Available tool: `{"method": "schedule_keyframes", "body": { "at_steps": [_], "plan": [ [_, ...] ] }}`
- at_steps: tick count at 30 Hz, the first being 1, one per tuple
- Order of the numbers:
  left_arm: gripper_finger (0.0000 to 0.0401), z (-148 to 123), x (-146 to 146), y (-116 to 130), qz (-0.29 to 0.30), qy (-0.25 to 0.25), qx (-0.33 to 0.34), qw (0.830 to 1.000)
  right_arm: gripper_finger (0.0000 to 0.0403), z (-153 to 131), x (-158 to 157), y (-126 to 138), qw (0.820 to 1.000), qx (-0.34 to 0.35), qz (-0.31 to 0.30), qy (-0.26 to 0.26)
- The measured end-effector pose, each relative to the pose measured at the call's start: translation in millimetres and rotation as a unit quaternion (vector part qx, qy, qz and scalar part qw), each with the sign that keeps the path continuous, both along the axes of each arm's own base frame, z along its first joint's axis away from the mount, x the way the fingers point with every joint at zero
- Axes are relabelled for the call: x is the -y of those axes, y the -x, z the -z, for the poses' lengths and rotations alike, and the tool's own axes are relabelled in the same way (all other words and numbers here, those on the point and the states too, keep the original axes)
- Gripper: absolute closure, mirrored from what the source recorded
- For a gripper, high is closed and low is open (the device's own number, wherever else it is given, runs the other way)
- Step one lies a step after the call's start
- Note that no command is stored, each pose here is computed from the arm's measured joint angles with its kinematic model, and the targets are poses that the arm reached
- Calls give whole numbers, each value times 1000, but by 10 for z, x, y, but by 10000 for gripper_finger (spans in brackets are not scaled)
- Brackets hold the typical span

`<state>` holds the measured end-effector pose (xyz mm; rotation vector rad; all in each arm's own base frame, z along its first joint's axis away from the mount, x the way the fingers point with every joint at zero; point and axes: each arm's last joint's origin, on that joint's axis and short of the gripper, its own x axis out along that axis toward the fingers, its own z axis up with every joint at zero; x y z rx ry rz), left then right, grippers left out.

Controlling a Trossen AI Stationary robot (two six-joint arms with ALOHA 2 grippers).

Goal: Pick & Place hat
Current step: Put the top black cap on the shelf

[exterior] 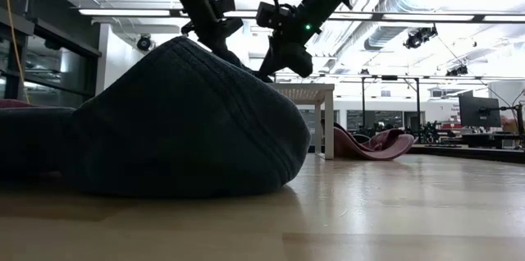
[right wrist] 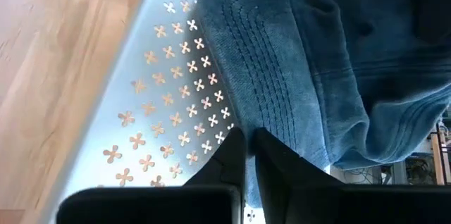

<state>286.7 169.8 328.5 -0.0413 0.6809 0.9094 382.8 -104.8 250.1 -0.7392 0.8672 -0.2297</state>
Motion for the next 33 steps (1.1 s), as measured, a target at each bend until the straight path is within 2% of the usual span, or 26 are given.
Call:
{"method": "schedule_keyframes", "body": {
  "at_steps": [5,11,16,26,33],
  "plan": [
    [393,0,0,0,0,0,0,1000,398,0,-111,-27,1000,0,3,9],
    [379,-1,-2,1,-3,-2,-1,1000,400,-1,-236,-50,999,24,44,-9],
    [338,-35,-18,-10,-8,-33,-7,999,402,-2,-305,-61,994,56,89,-39],
    [252,-102,-14,-23,12,-57,1,998,403,1,-353,-67,989,74,110,-61],
    [197,-328,72,142,12,-81,23,996,402,-1,-348,-66,982,96,140,-79]
  ]
}}
